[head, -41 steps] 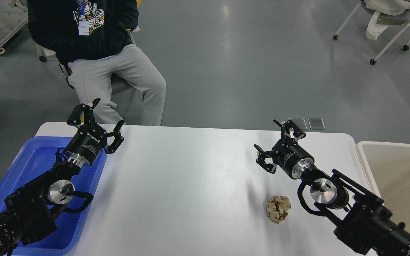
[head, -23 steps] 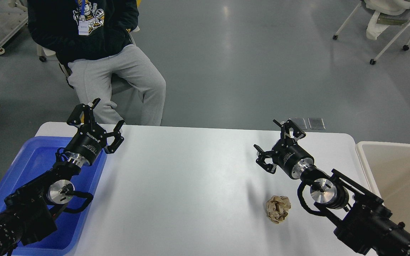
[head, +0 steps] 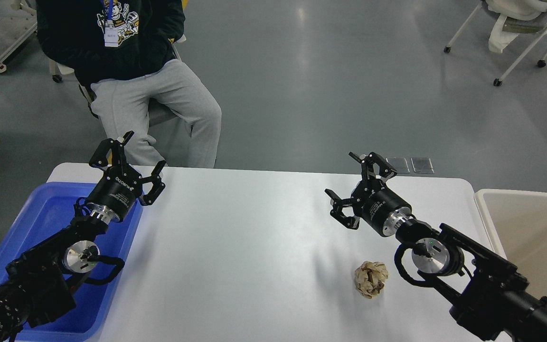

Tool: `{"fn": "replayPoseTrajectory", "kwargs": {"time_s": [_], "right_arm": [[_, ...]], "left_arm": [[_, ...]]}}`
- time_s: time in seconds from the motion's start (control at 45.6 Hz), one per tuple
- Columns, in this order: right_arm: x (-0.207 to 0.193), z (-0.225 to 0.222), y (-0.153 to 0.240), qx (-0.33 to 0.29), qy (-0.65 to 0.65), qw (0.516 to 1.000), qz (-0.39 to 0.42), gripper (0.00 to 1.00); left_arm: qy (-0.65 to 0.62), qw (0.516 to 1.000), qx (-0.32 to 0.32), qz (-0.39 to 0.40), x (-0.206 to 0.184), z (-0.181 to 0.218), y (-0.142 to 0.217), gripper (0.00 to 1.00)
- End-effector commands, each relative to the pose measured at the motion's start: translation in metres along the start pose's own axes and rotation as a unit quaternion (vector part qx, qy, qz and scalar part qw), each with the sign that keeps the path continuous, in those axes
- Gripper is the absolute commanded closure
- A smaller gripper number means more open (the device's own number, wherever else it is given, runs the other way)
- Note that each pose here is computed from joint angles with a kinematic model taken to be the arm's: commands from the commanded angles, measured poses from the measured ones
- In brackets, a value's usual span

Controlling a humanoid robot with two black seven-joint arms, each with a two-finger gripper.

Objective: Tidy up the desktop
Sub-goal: 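Lower the right gripper toward the crumpled paper ball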

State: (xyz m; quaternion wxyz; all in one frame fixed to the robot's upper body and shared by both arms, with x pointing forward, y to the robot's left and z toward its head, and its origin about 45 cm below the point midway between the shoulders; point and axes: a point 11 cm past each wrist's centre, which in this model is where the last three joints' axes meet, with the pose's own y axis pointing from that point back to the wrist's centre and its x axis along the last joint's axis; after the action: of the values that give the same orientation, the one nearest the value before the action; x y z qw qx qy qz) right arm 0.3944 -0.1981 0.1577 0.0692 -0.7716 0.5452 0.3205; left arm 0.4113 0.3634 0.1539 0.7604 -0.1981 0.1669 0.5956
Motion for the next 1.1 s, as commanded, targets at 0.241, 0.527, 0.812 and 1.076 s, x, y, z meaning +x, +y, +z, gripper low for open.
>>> {"fn": "replayPoseTrajectory", "kwargs": {"time_s": [0.241, 0.527, 0.812, 1.076], "right_arm": [[-0.021, -0.05, 0.042, -0.03, 0.178, 0.983, -0.046, 0.0], [-0.011, -0.078, 0.055, -0.086, 0.311, 0.946, -0.037, 0.0], [0.01, -0.065, 0.068, -0.171, 0.468, 0.866, -0.037, 0.0], [0.063, -0.011, 0.103, -0.232, 0.628, 0.743, -0.026, 0.0]], "left_arm": [[0.0, 1.0, 0.0, 0.0, 0.0, 0.0, 0.0, 0.0], [0.0, 1.0, 0.0, 0.0, 0.0, 0.0, 0.0, 0.0], [0.0, 1.0, 0.001, -0.001, 0.0, 0.0, -0.001, 0.0], [0.0, 1.0, 0.001, -0.001, 0.0, 0.0, -0.001, 0.0]]}}
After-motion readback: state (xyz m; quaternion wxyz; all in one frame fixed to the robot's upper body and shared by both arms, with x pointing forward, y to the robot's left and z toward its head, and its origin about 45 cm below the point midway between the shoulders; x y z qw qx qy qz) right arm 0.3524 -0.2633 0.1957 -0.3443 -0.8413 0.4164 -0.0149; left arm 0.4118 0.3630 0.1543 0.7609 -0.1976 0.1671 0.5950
